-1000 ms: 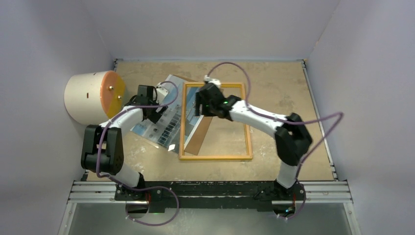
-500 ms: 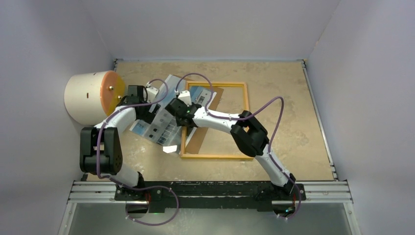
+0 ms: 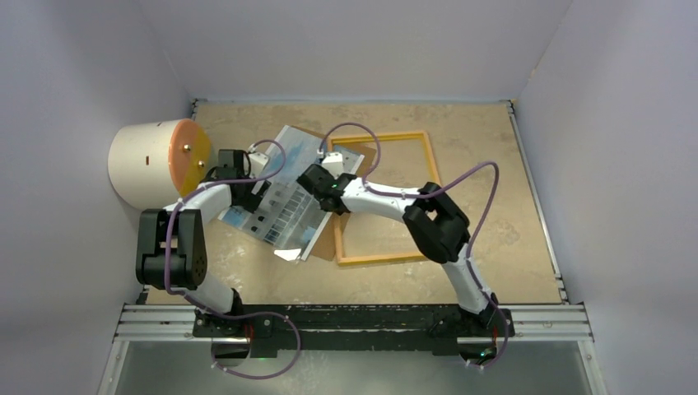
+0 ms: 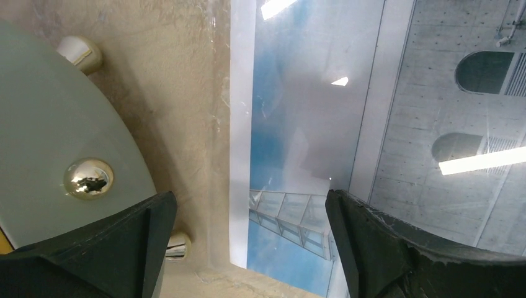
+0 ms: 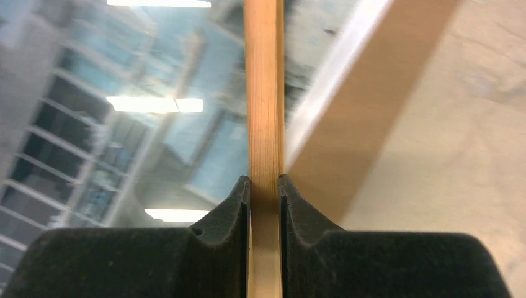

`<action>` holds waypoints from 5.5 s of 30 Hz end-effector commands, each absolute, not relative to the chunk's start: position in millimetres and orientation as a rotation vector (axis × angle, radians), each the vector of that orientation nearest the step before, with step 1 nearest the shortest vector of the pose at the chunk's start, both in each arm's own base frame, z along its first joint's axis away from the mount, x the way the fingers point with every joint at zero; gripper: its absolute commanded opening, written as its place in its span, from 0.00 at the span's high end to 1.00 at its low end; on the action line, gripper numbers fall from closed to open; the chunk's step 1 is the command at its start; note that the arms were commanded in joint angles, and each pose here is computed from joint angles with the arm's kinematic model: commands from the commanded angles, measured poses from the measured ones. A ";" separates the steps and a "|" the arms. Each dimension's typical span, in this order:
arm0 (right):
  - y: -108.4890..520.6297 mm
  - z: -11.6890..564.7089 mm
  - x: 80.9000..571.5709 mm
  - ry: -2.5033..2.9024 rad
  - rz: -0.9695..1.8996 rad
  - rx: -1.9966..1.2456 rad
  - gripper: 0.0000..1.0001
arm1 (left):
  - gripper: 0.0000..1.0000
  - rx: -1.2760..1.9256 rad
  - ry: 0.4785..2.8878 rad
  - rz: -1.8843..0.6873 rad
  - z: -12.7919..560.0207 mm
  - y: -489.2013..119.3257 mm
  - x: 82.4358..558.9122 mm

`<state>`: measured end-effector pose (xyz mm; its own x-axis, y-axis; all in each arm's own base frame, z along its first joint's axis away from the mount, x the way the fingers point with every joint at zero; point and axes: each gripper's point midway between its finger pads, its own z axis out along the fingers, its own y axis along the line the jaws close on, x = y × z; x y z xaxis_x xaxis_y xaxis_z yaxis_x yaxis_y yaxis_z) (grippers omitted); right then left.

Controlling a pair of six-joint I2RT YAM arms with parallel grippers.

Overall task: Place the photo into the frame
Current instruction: Move the photo frame item to the center of the board, then pick up the photo frame item at the center of the board.

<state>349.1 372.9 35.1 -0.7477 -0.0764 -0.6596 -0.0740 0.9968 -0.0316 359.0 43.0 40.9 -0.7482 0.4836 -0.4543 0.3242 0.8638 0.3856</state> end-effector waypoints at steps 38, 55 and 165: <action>259.5 79.9 358.2 2.448 0.084 0.022 0.51 | 0.00 0.520 2.337 0.364 126.1 39.0 423.9; 323.0 56.6 344.4 2.527 0.379 0.235 0.13 | 0.02 0.199 2.255 0.780 105.5 98.3 524.7; 372.0 183.8 396.5 2.134 1.252 0.240 1.00 | 0.03 0.966 2.440 0.285 93.3 13.7 409.0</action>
<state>377.4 388.1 99.5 -0.8119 0.4799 -0.3323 -0.0316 0.5323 0.8460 422.0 15.7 48.0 -0.6310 0.6774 -0.3782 0.5482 0.7343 0.4004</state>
